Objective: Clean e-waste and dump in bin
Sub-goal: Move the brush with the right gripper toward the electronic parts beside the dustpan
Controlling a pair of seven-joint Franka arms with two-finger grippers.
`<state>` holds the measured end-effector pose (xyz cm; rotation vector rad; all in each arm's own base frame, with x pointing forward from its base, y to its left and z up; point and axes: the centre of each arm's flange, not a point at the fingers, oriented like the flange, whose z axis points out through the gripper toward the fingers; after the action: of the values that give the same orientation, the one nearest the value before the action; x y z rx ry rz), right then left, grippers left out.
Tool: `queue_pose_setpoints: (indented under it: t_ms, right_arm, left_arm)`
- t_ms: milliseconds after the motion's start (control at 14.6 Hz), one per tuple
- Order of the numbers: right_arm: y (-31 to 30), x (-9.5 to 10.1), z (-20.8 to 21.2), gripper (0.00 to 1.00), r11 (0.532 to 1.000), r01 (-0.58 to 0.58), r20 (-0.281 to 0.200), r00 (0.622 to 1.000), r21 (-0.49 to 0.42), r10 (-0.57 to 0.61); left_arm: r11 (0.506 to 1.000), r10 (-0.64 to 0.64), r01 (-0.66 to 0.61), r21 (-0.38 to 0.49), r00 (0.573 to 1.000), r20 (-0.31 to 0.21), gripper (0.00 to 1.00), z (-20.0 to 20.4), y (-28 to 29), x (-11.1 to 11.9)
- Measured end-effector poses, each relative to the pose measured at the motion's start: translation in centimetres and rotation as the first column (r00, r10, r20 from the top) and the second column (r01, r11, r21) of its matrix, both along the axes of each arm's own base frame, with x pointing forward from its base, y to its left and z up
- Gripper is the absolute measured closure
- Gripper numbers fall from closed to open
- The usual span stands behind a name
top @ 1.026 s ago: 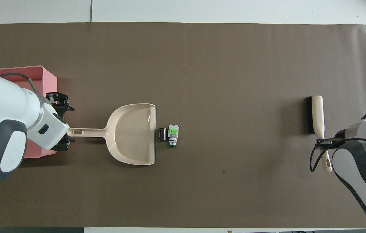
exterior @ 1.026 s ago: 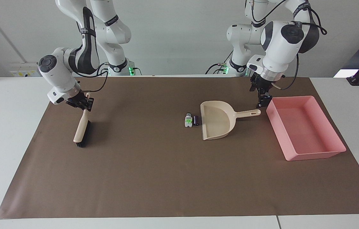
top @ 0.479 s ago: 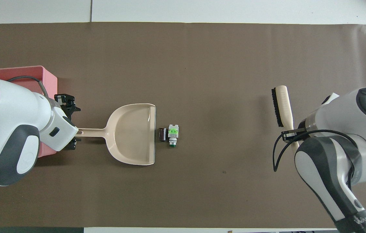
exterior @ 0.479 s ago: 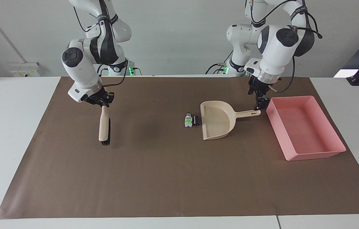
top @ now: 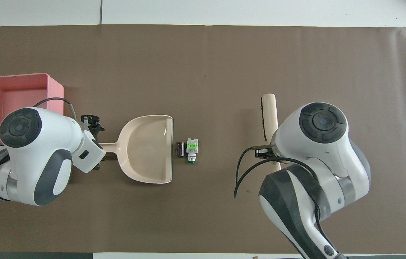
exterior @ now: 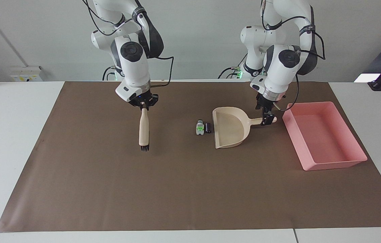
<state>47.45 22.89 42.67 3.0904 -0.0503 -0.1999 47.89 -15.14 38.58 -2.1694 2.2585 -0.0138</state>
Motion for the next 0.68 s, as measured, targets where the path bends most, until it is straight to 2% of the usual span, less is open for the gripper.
queue_pose_setpoints:
  t_ms: [205, 410, 616, 684]
  right_arm:
    - [4.6, -1.0, -0.4, 0.75, 0.999, 0.031, -0.010, 0.999, 0.043, -0.031]
    - [7.5, -1.7, -0.5, 0.75, 0.999, -0.010, -0.010, 1.000, 0.052, 0.010]
    - [9.7, -2.2, -1.2, 0.75, 0.998, -0.052, -0.013, 0.999, 0.045, 0.052]
    - [10.1, -2.3, -1.5, 0.75, 0.997, -0.068, -0.017, 0.997, 0.041, 0.069]
  left_arm:
    - [1.000, -0.008, 0.009, -0.011, 1.000, 0.027, 0.04, -1.6, -0.6, 0.5]
    - [1.000, -0.021, 0.022, -0.015, 0.999, 0.034, 0.06, -2.7, -1.4, 0.8]
    - [1.000, -0.016, 0.017, -0.012, 1.000, 0.020, 0.07, -3.2, -1.1, 0.8]
    - [1.000, -0.015, 0.015, -0.005, 1.000, -0.001, 0.07, -3.4, -1.0, 0.6]
